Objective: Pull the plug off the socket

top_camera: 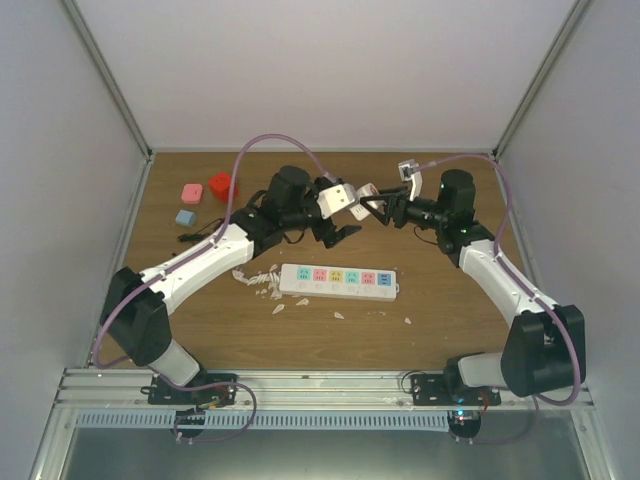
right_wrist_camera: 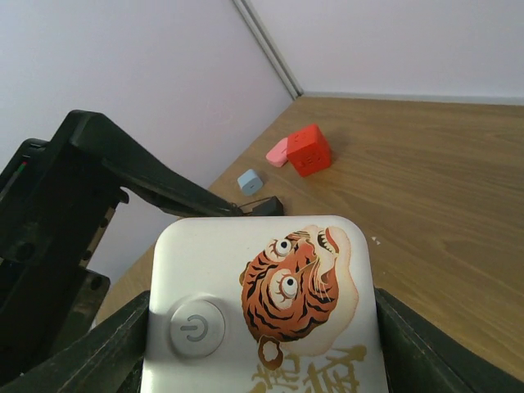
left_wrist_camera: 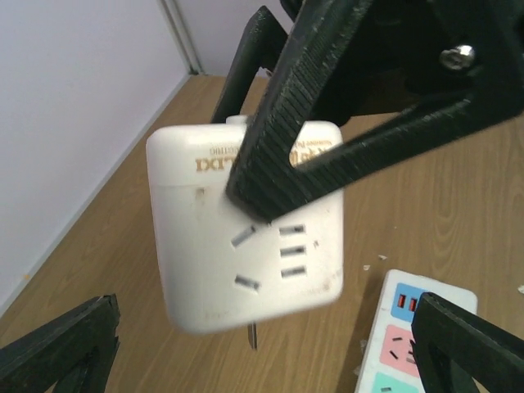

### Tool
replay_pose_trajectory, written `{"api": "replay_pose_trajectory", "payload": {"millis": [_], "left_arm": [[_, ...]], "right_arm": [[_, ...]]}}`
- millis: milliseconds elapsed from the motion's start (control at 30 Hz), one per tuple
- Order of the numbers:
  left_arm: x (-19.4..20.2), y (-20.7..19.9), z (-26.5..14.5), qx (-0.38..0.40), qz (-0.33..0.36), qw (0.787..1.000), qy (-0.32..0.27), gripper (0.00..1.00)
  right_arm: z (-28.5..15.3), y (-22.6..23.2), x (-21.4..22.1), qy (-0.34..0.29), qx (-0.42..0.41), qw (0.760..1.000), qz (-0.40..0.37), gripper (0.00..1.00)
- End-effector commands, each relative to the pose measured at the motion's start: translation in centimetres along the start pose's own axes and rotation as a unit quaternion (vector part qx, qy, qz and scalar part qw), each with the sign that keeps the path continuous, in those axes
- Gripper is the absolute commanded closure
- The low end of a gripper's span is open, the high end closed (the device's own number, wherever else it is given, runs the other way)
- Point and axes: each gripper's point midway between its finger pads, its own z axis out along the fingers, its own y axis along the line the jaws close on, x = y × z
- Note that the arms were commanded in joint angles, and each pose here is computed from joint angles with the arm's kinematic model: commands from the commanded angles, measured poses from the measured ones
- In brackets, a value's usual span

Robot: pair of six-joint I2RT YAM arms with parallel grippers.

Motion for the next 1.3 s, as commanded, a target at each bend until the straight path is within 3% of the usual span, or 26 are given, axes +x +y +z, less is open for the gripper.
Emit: {"api": "replay_pose_trajectory", "payload": {"millis": [0,400,667,1267], "left_arm": [[-2.2,1.1,1.3,-0.052,-0.002,0.999,-0.015,0.04],[-1.9,1.5,3.1,-0.092,0.003,0.996,0.004,0.13],[-2.2,2.3,3.4,-0.112,-0.007,0.994,0.001,0.27],[-3.7,1.2,3.4,-0.082,-0.007,0.996,-0.037,0.29]], "right_arm": [[-0.1,0.8,-0.6,-0.021,-0.015,1.0,0.009,0.59],[0.2,1.2,0.3,-0.021,-0.04,0.998,0.039,0.58],[0.4,0.6,0.5,-0.021,-0.025,0.997,0.065,0.57],[0.6,0.2,1.3,-0.022,-0.029,0.996,0.085,0.55]]}}
